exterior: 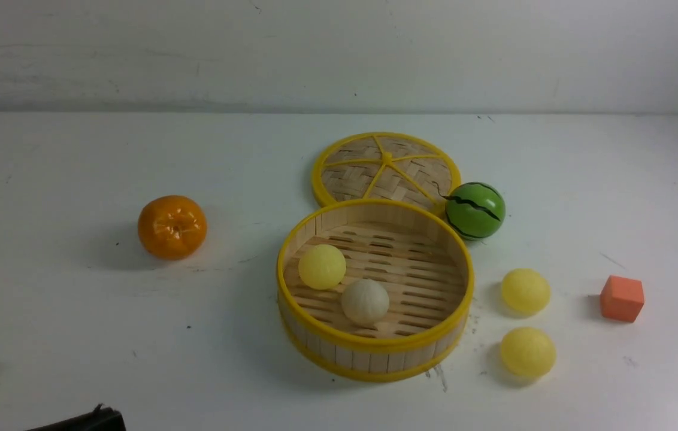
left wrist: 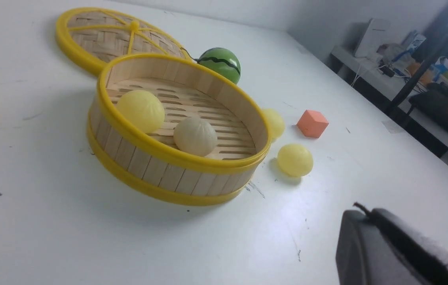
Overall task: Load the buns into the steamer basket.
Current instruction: Use the right arm to grab a steamed stuffed bun
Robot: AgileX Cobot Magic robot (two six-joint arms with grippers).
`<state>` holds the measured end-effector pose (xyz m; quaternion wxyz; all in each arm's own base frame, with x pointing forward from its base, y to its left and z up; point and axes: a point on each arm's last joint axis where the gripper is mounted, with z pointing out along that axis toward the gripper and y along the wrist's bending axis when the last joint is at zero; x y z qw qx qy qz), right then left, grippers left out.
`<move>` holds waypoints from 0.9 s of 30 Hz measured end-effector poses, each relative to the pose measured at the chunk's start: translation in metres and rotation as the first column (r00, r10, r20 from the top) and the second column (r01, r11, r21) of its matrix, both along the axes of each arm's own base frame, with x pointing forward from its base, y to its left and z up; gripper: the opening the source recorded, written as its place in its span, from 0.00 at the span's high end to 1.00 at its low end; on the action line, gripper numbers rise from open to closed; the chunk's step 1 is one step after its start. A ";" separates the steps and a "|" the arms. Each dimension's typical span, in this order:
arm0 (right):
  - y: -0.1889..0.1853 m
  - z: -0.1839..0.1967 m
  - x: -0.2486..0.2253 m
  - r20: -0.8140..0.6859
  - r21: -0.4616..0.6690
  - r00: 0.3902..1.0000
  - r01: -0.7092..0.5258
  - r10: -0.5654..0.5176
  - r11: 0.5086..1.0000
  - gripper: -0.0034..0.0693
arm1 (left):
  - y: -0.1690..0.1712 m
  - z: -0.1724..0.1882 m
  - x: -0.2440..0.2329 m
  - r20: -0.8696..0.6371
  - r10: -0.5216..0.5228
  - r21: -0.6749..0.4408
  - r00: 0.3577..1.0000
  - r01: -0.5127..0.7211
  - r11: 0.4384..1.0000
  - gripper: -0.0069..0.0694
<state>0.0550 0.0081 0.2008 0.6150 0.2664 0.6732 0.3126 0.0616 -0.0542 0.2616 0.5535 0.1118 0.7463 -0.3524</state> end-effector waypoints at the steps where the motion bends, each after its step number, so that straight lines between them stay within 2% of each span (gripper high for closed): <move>1: 0.000 0.004 0.000 0.004 0.002 1.000 -0.004 0.004 1.000 0.63 | 0.000 0.000 0.000 0.001 0.001 -0.001 1.000 -0.001 1.000 0.93; 3: 0.005 0.020 -0.002 -0.035 -0.028 0.998 -0.053 0.052 0.998 0.63 | 0.000 0.000 0.000 0.001 0.002 -0.001 1.000 -0.002 1.000 0.93; 5: 0.012 0.050 0.001 -0.182 -0.143 0.973 -0.170 0.143 0.975 0.63 | -0.001 0.000 0.001 -0.002 0.003 0.002 1.000 -0.003 1.000 0.93; 6: 0.016 0.067 0.004 -0.301 -0.209 0.935 -0.258 0.189 0.943 0.63 | -0.001 0.000 0.002 -0.005 0.003 0.003 1.000 -0.003 1.000 0.93; 7: 0.015 0.066 0.007 -0.317 -0.217 0.930 -0.263 0.187 0.940 0.63 | -0.001 0.000 0.002 -0.004 0.003 0.003 1.000 -0.003 1.000 0.93; 8: 0.017 0.080 0.019 -0.481 -0.257 0.849 -0.374 0.217 0.891 0.63 | -0.001 -0.001 0.002 -0.006 0.003 0.005 1.000 -0.003 1.000 0.93; 10: 0.015 0.089 0.046 -0.671 -0.268 0.713 -0.489 0.203 0.830 0.63 | -0.002 -0.001 0.003 -0.011 0.003 0.008 1.000 -0.003 1.000 0.93; 11: 0.014 0.090 0.057 -0.723 -0.267 0.666 -0.517 0.186 0.813 0.63 | -0.002 -0.001 0.003 -0.013 0.004 0.010 1.000 -0.004 1.000 0.93; 12: 0.014 0.090 0.060 -0.733 -0.260 0.654 -0.524 0.187 0.811 0.63 | -0.002 -0.001 0.003 -0.012 0.004 0.009 1.000 -0.004 1.000 0.93; 13: 0.012 0.089 0.082 -0.796 -0.240 0.581 -0.561 0.171 0.792 0.63 | -0.002 -0.001 0.003 -0.014 0.004 0.011 1.000 -0.004 1.000 0.93; 15: 0.014 0.084 0.112 -0.848 -0.196 0.499 -0.610 0.180 0.767 0.63 | -0.002 -0.001 0.003 -0.013 0.004 0.010 1.000 -0.004 1.000 0.93; 17: 0.024 0.078 0.137 -0.867 -0.151 0.447 -0.657 0.220 0.739 0.63 | -0.002 -0.001 0.003 -0.013 0.004 0.010 1.000 -0.004 1.000 0.93; 18: 0.027 0.079 0.143 -0.865 -0.152 0.446 -0.669 0.229 0.728 0.63 | -0.002 -0.001 0.003 -0.013 0.004 0.010 1.000 -0.004 1.000 0.93; 19: 0.042 0.074 0.167 -0.870 -0.138 0.419 -0.713 0.260 0.688 0.63 | -0.002 -0.001 0.003 -0.013 0.004 0.010 1.000 -0.004 1.000 0.93; 21: 0.056 0.072 0.186 -0.868 -0.146 0.415 -0.739 0.274 0.657 0.63 | -0.002 -0.001 0.003 -0.013 0.004 0.010 1.000 -0.004 1.000 0.93; 24: 0.072 0.067 0.207 -0.878 -0.144 0.394 -0.760 0.272 0.634 0.63 | -0.002 -0.001 0.003 -0.013 0.004 0.010 1.000 -0.004 1.000 0.93; 27: 0.094 0.048 0.237 -0.911 -0.130 0.333 -0.792 0.243 0.597 0.63 | -0.002 -0.001 0.003 -0.013 0.004 0.010 1.000 -0.004 1.000 0.93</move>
